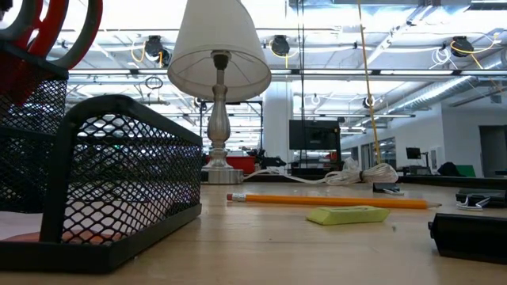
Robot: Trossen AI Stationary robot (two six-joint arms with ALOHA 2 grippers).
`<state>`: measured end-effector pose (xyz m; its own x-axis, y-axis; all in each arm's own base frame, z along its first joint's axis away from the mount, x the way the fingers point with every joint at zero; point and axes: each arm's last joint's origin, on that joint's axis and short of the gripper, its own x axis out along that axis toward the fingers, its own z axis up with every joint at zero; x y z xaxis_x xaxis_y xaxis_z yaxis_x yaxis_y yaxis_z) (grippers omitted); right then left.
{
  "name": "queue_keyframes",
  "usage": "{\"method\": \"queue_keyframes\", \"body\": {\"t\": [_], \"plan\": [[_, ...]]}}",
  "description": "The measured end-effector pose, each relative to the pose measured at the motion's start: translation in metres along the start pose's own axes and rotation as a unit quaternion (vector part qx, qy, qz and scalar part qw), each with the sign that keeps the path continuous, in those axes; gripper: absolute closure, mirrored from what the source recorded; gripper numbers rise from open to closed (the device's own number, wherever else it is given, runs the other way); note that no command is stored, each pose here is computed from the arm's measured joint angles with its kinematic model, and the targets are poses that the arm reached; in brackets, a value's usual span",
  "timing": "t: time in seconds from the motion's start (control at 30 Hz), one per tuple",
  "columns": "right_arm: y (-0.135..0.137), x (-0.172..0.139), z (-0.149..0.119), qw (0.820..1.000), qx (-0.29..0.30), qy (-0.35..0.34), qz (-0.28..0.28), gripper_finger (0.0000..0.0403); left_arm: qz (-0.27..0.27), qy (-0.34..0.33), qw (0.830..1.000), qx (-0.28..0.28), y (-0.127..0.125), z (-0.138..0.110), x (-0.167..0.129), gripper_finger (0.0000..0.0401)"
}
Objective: Pick and place office supplies into organizer
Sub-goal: Put the black pen into the black desk organizer
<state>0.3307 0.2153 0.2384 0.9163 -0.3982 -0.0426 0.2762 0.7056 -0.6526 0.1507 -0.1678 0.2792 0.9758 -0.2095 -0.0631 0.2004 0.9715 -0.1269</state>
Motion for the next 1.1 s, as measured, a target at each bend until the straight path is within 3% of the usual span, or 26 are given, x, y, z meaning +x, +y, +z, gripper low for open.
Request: {"method": "queue_keyframes", "body": {"t": [0.17,0.37,0.7,0.9,1.1], "plan": [[0.002,0.002,-0.011,1.000,0.004,0.010,0.000,0.0231,0.018,0.027,0.999,-0.012,-0.002,-0.005,-0.014,0.0355],[0.002,0.005,-0.020,1.000,0.011,0.014,-0.004,0.0232,0.013,0.042,0.999,-0.020,-0.007,-0.009,-0.020,0.0378],[0.001,0.006,-0.021,1.000,0.016,0.013,-0.007,0.0232,0.075,0.091,0.992,-0.038,-0.003,-0.028,-0.027,0.0353],[0.000,0.007,-0.022,1.000,0.021,0.013,-0.006,0.0232,0.069,0.120,0.990,-0.037,-0.008,-0.041,-0.021,0.0366],[0.000,0.008,-0.022,0.999,0.032,0.007,0.004,0.0232,0.083,0.141,0.985,-0.050,-0.011,-0.055,-0.013,0.0306]]}}
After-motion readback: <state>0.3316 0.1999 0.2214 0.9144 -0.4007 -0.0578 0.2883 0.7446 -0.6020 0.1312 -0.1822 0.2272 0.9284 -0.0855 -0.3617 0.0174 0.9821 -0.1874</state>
